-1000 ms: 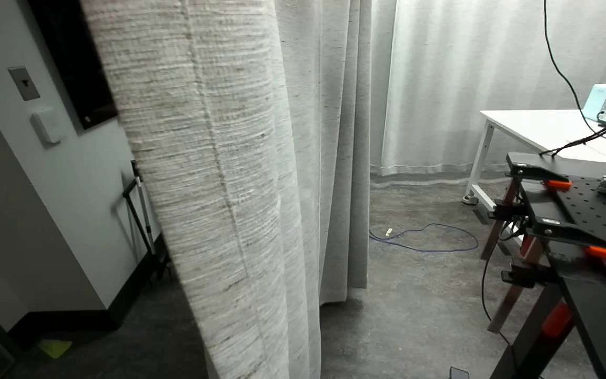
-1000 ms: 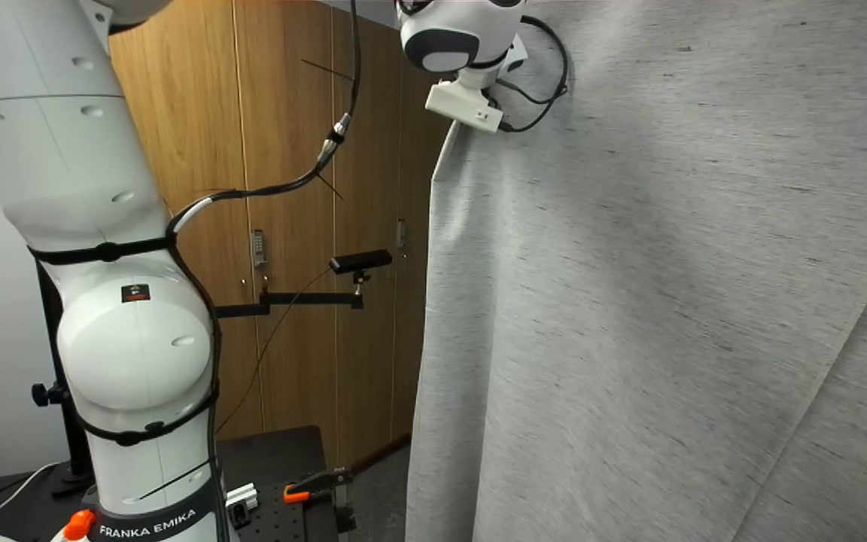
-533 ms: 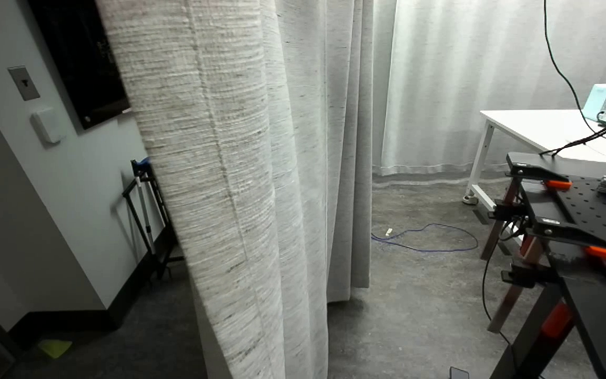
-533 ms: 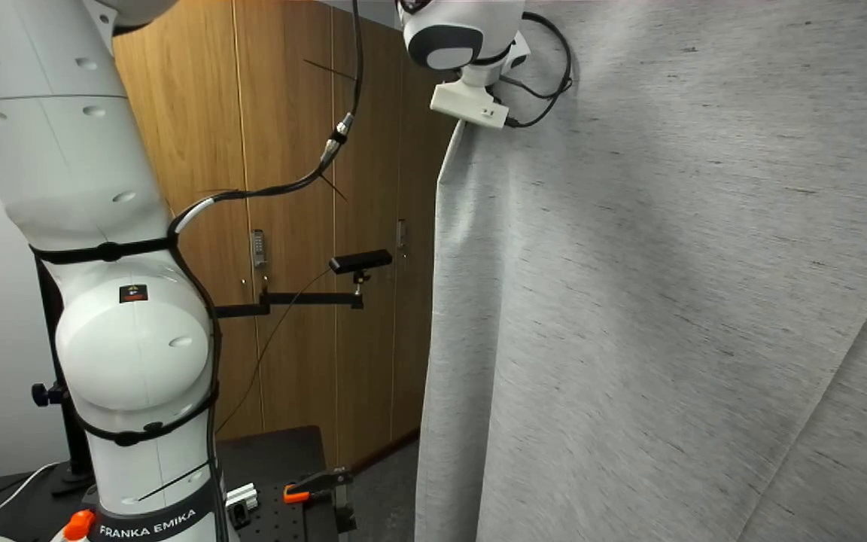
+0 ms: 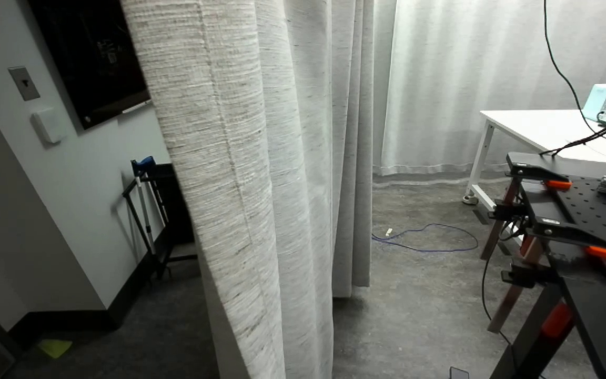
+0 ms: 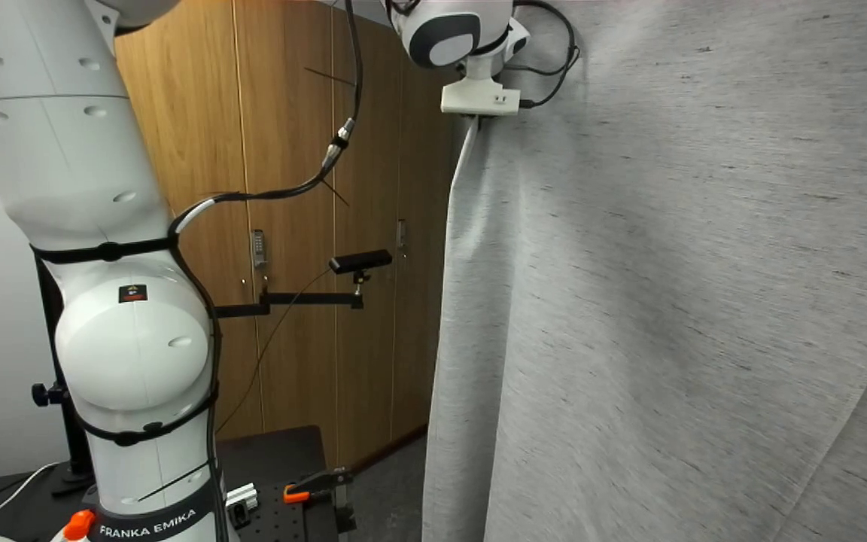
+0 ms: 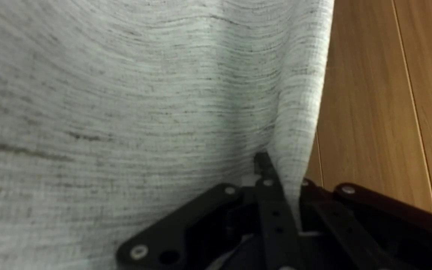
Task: Close the curtain
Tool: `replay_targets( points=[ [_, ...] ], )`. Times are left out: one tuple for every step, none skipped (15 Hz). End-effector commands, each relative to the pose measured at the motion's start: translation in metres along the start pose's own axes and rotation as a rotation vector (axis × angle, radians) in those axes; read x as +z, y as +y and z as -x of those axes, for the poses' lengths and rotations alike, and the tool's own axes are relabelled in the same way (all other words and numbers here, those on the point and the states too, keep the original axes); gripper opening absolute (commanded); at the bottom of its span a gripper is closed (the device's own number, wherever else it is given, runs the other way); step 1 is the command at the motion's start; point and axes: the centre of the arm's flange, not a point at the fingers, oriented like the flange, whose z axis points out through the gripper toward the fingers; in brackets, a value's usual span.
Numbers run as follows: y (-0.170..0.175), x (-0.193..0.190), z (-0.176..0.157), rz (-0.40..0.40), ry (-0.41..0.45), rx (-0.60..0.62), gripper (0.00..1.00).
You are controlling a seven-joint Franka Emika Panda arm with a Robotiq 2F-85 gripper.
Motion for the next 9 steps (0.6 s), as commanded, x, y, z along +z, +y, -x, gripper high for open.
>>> replay_targets(
  points=[
    [-0.012, 0.057, 0.014, 0.033, -0.146, -0.101, 0.01],
    [-0.011, 0.058, 0.012, 0.072, -0.157, -0.139, 0.01],
    [-0.011, 0.058, 0.010, 0.114, -0.169, -0.179, 0.01],
    [-0.012, 0.058, 0.009, 0.151, -0.185, -0.217, 0.01],
    [-0.013, 0.059, 0.008, 0.191, -0.204, -0.253, 0.01],
    [-0.014, 0.061, 0.009, 0.222, -0.230, -0.277, 0.01],
    [-0.017, 0.063, 0.012, 0.244, -0.258, -0.283, 0.01],
    [-0.019, 0.064, 0.014, 0.264, -0.282, -0.286, 0.01],
    [-0.022, 0.065, 0.015, 0.280, -0.303, -0.283, 0.01]
  ],
)
